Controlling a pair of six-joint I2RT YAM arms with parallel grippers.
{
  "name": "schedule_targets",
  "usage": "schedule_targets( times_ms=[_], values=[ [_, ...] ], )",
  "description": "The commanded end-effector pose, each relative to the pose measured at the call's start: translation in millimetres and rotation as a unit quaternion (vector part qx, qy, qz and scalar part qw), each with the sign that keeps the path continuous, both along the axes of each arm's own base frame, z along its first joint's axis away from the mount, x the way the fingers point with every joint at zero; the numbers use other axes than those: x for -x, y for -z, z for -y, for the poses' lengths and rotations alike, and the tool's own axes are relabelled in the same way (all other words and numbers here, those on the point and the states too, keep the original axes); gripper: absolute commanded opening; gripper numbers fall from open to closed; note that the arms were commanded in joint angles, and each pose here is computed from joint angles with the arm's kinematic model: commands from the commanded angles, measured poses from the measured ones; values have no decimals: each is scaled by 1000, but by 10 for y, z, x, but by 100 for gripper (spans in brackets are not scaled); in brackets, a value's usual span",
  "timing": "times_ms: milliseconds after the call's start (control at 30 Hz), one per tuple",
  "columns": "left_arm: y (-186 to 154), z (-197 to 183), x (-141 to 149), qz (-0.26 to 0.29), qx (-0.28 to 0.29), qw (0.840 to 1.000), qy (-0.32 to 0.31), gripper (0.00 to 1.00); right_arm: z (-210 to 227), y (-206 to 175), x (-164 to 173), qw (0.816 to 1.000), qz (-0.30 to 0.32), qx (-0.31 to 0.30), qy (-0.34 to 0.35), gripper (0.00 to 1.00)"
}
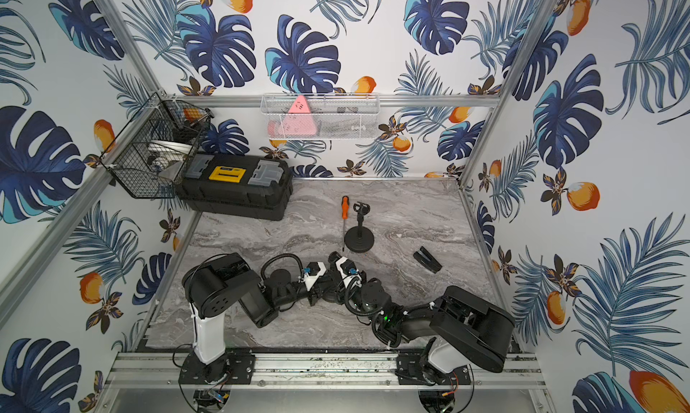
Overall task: Assemble a microphone stand
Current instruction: Screw the microphone stand pole into the microphone stand base.
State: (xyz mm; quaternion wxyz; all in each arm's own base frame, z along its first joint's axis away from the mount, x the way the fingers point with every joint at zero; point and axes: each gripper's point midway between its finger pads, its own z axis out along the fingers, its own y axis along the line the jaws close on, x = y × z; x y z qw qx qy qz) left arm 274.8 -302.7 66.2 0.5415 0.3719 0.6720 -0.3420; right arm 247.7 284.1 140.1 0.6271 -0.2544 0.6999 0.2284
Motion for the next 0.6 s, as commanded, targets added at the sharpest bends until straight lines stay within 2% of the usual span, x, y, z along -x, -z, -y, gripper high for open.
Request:
schedule_targets(
  times_ms=[0, 133, 267, 300, 367, 433, 567],
  values=[
    [-174, 28, -22, 21, 25, 999, 2, 32, 53, 388, 36, 997, -46, 60, 3, 0],
    [-159, 34, -15, 22, 23, 999, 5, 26, -4, 409, 55, 997, -47, 65, -8, 0],
    [-121, 34, -7, 20, 19, 1000, 6, 14, -21, 414, 60, 996, -51, 73, -12, 0],
    [-113, 31, -9, 20, 18, 1000, 5, 14, -8, 411, 57, 996, -53, 74, -9, 4],
    [-78, 26, 1, 18, 14, 1000, 6, 13, 40, 363, 70, 996, -52, 69, -4, 34],
    [-55, 15, 4, 18, 10, 1000, 5, 13, 83, 310, 105, 997, -55, 63, -7, 54],
    [-52, 6, 11, 21, 7, 1000, 4, 13, 104, 238, 248, 993, -65, 82, -49, 62]
  ],
)
